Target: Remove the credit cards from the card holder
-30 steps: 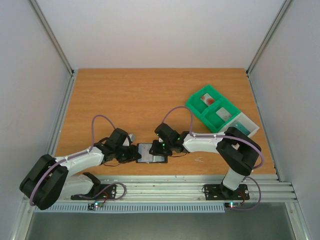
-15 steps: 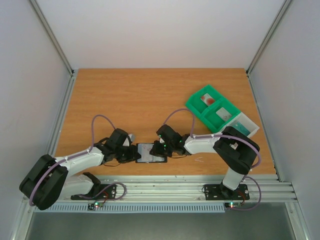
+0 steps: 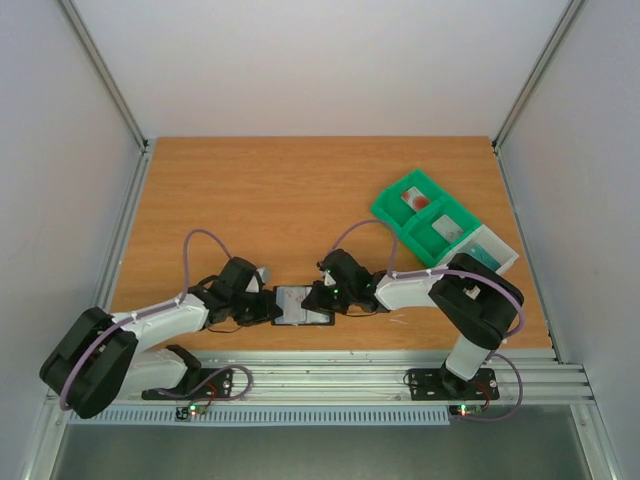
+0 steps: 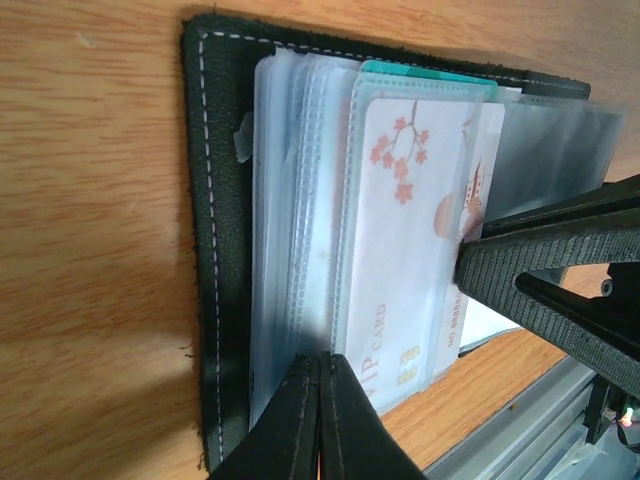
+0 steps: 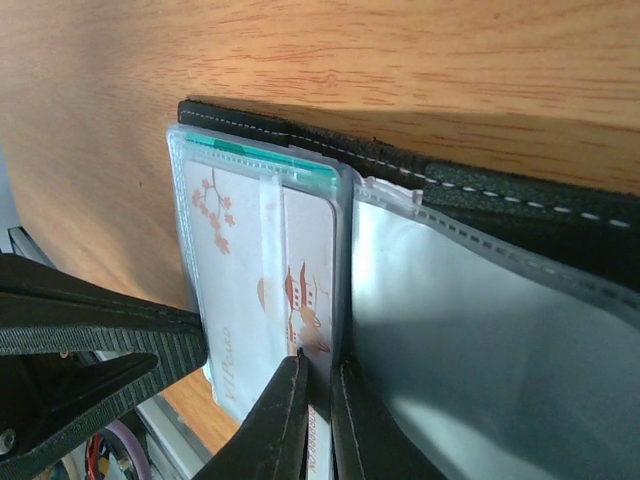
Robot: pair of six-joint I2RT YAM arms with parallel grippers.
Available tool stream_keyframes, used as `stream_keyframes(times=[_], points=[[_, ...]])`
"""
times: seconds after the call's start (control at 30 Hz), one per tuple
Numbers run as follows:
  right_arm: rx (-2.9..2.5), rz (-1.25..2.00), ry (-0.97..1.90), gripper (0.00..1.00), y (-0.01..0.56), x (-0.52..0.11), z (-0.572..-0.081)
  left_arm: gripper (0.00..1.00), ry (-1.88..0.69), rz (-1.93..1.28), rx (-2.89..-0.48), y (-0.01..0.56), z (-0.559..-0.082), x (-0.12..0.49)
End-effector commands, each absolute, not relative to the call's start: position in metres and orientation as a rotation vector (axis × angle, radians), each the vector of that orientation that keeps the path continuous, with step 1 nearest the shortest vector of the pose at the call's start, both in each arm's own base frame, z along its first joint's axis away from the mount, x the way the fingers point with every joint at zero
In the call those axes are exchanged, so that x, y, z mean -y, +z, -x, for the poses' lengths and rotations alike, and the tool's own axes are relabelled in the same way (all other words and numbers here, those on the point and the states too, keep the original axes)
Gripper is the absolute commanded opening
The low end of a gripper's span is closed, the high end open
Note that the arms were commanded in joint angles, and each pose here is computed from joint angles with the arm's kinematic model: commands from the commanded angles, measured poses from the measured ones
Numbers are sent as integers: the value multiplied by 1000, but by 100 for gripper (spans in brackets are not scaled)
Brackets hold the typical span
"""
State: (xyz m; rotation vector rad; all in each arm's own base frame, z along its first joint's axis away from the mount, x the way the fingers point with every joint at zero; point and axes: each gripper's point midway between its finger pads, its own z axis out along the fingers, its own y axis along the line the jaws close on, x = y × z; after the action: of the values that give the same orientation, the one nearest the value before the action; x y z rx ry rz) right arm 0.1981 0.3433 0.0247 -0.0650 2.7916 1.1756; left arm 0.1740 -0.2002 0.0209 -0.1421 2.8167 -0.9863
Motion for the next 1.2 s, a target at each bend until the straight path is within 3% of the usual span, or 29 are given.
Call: stream_keyframes(times=[0.0, 0.33, 0.53, 0.93, 1.17], points=[[-2787, 33, 1154, 8, 23, -330, -202, 2, -810, 202, -2897, -9, -165, 178], [-2761, 50, 1216, 10, 30, -330, -202, 1, -797, 215, -2905, -12, -163, 176], [-2774, 40, 1235, 22, 23, -333, -201, 1, -802, 222, -2906, -13, -162, 176], [-2878, 22, 1118, 19, 3, -324, -196, 2, -807, 263, -2910, -17, -158, 173], [-2938, 58, 774, 11, -4, -289, -200, 2, -785, 282, -2922, -20, -156, 170]])
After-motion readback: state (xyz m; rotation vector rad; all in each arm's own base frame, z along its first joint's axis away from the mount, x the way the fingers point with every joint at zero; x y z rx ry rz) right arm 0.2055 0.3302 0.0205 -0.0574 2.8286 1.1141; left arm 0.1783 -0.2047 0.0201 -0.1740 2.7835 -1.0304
